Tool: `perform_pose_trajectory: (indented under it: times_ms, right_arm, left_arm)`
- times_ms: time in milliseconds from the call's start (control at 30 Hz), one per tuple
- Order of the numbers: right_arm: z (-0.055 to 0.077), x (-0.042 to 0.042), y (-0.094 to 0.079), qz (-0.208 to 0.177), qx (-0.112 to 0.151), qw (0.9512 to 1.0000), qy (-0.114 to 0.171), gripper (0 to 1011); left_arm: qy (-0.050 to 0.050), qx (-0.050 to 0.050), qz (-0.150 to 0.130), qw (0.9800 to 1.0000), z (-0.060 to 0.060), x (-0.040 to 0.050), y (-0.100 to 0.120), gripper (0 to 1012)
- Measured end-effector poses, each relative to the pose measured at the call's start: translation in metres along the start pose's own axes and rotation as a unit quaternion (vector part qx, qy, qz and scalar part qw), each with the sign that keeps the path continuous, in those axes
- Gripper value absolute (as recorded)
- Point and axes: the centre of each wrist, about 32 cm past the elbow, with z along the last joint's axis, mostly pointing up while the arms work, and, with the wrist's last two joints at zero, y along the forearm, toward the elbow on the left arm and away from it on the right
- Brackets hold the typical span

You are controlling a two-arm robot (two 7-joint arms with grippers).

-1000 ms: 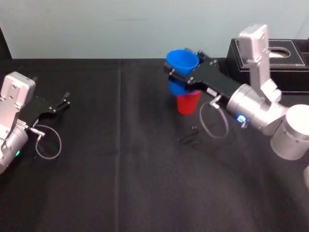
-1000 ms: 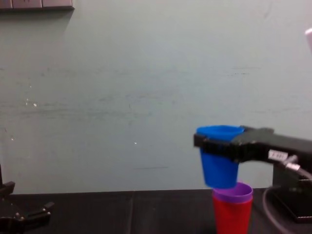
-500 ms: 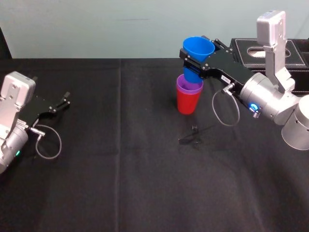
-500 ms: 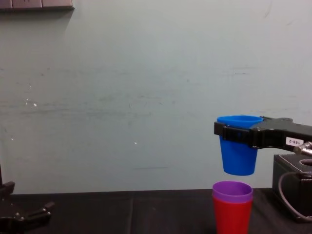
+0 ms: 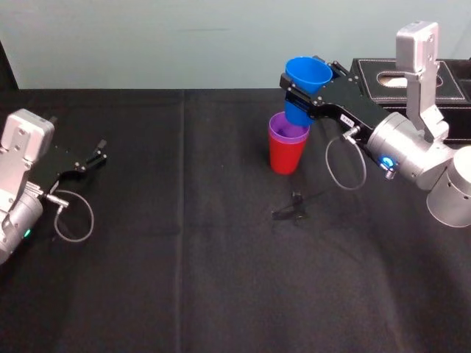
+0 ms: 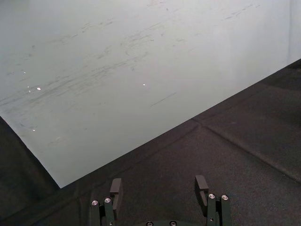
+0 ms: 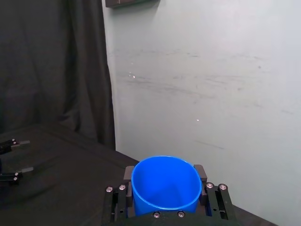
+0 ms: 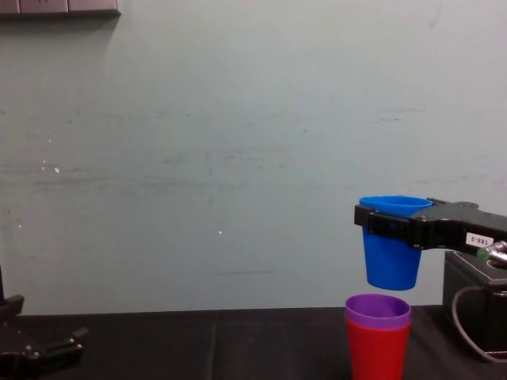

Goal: Stack the three plastic cups sequentially using one hand.

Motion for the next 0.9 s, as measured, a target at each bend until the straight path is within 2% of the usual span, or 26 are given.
perform_pose_trajectory:
  times_ms: [533, 900]
  right_arm:
    - [-0.017, 0.0023, 0.007, 0.007, 0.000, 1.0000, -0.001, 761]
    - [-0.022, 0.0010, 0.008, 0.010, -0.002, 0.9999, -0.007, 761]
  left_arm:
    - [0.000, 0.000, 0.000, 1.0000, 0.000, 0.0000, 0.000, 1005]
    - [0.000, 0.000, 0.000, 1.0000, 0.000, 0.0000, 0.000, 1005]
